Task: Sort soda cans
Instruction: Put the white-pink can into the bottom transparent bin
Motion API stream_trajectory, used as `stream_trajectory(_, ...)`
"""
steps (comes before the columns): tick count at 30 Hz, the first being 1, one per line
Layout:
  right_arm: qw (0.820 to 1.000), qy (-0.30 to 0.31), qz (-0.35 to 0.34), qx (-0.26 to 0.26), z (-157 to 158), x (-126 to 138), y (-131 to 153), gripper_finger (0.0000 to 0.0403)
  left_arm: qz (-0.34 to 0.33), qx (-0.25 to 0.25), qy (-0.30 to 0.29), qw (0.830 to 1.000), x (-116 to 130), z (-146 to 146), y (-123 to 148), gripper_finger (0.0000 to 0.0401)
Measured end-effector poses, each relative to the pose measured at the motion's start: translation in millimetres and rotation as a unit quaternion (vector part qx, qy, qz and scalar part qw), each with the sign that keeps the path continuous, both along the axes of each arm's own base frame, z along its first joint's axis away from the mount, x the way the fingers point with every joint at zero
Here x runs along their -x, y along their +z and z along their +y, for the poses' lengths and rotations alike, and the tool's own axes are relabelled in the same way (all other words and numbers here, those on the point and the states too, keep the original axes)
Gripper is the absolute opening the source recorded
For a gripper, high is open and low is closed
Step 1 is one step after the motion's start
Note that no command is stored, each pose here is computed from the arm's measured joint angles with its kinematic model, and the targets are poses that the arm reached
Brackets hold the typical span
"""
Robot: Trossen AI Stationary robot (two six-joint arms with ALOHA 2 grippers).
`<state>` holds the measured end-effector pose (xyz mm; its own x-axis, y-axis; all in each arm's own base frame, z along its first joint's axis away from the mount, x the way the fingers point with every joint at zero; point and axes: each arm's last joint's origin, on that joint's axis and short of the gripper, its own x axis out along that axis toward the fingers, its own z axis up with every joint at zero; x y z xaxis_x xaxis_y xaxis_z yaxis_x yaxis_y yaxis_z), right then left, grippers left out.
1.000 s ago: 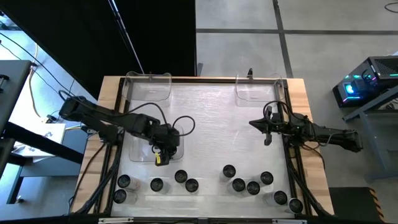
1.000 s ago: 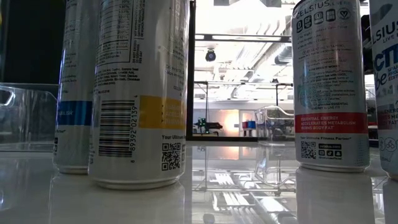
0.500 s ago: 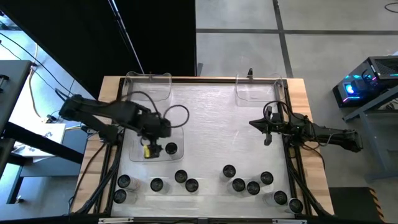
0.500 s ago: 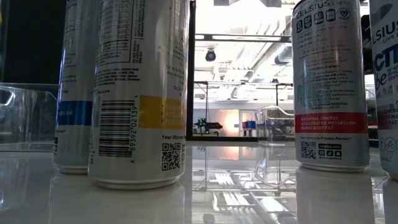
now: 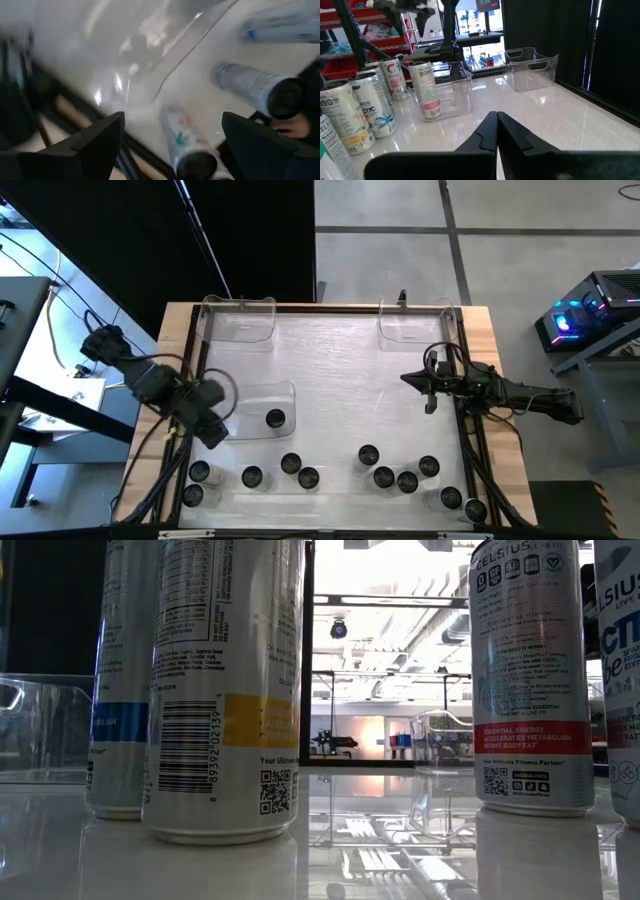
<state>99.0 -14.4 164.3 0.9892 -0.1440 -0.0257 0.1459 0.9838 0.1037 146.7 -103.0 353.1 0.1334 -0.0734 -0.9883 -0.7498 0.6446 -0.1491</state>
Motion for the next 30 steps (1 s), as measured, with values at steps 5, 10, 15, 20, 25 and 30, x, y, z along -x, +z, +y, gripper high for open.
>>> stream_trajectory(5, 1.0, 0.0, 0.0, 0.0, 0.0, 0.0, 0.0, 0.0, 0.041, 0.035, 0.102, 0.993, 14.6, -10.9, -13.7, 0.0329)
stream_trajectory(10, 1.0, 0.0, 0.0, 0.0, 0.0, 0.0, 0.0, 0.0, 0.037, 0.069, 0.206, 0.975, 18.7, -28.7, -25.6, 0.0329)
stream_trajectory(15, 1.0, 0.0, 0.0, 0.0, 0.0, 0.0, -0.1, 0.0, 0.034, 0.103, 0.237, 0.965, 21.3, -42.4, -30.6, 0.0329)
stream_trajectory(20, 1.0, 0.0, 0.0, 0.0, 0.0, 0.0, 0.0, 0.0, 0.024, 0.093, 0.252, 0.963, 26.3, -46.5, -31.6, 0.0329)
stream_trajectory(25, 1.0, 0.0, 0.0, 0.0, 0.0, 0.0, 0.0, 0.0, 0.038, 0.066, 0.245, 0.966, 27.7, -49.4, -36.7, 0.0329)
stream_trajectory(30, 1.0, 0.0, 0.0, 0.0, 0.0, 0.0, 0.0, 0.0, 0.039, 0.062, 0.223, 0.972, 28.8, -51.8, -37.6, 0.0329)
